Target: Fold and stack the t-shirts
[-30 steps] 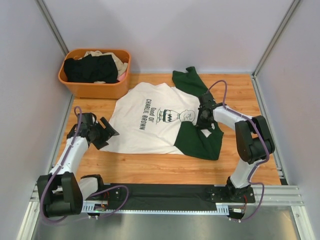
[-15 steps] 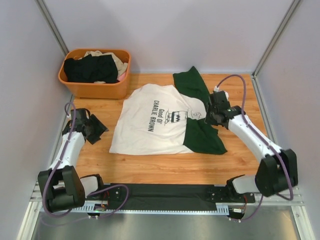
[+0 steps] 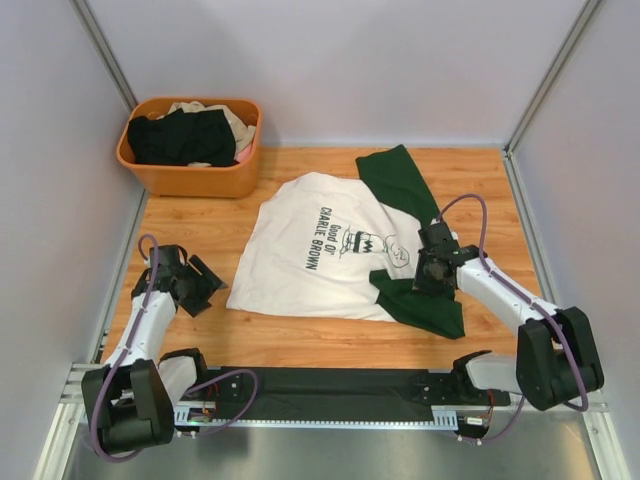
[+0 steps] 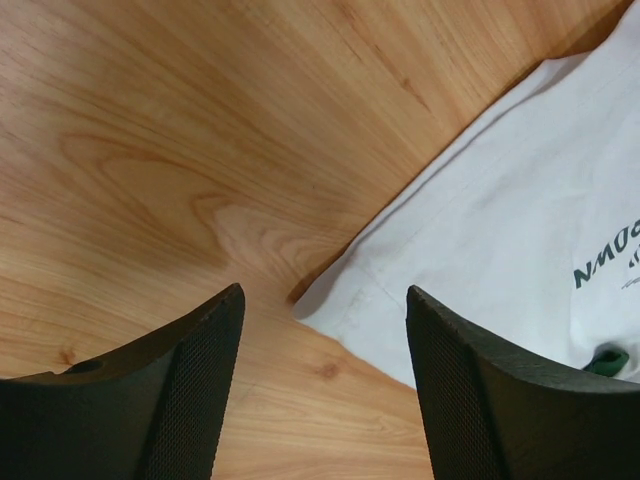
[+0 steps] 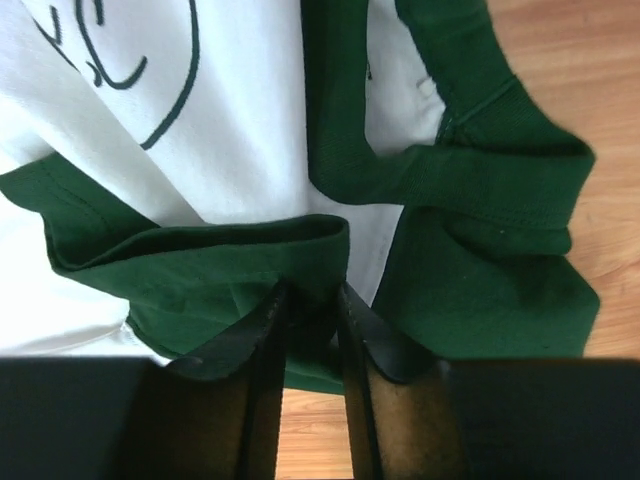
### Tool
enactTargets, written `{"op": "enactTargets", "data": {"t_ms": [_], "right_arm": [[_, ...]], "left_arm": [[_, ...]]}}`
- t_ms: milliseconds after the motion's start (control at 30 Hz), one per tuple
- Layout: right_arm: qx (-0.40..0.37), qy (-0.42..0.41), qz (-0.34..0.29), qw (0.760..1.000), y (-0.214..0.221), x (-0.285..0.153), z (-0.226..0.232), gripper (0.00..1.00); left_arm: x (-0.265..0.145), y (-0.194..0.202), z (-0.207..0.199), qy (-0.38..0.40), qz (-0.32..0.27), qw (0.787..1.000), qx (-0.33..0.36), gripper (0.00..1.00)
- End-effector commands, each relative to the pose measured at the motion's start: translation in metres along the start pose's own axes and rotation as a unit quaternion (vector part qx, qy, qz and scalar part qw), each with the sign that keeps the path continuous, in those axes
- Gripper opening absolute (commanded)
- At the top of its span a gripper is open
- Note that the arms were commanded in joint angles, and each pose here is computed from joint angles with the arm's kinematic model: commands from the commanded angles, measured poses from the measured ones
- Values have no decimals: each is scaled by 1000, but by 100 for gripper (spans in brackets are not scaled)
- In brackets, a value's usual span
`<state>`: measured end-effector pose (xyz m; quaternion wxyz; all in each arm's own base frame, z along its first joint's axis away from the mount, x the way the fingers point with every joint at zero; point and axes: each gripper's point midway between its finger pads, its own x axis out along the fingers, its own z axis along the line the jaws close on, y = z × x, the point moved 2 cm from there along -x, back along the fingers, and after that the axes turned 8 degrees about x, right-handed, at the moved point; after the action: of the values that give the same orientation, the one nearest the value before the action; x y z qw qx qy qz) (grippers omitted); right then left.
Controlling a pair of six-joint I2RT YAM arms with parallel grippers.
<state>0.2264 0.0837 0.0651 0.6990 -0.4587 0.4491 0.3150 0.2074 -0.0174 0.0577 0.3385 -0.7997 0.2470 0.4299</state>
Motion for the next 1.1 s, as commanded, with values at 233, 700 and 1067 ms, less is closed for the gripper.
{"op": "enactTargets", "data": {"t_ms": [233,700,1067], "right_arm": [[16,-78,-26,997,-11,-14,26,47],[-8,-23,-47,999,-36,-2,23,59],[-9,-26,-62,998,-42,-8,25,0]], "left_arm": [[-6,-5,-11,28,-19,999,28,71],[-9,-7,-14,37,-26,998,35,70],[-8,-5,-15,40,-21,998,38,67]]}}
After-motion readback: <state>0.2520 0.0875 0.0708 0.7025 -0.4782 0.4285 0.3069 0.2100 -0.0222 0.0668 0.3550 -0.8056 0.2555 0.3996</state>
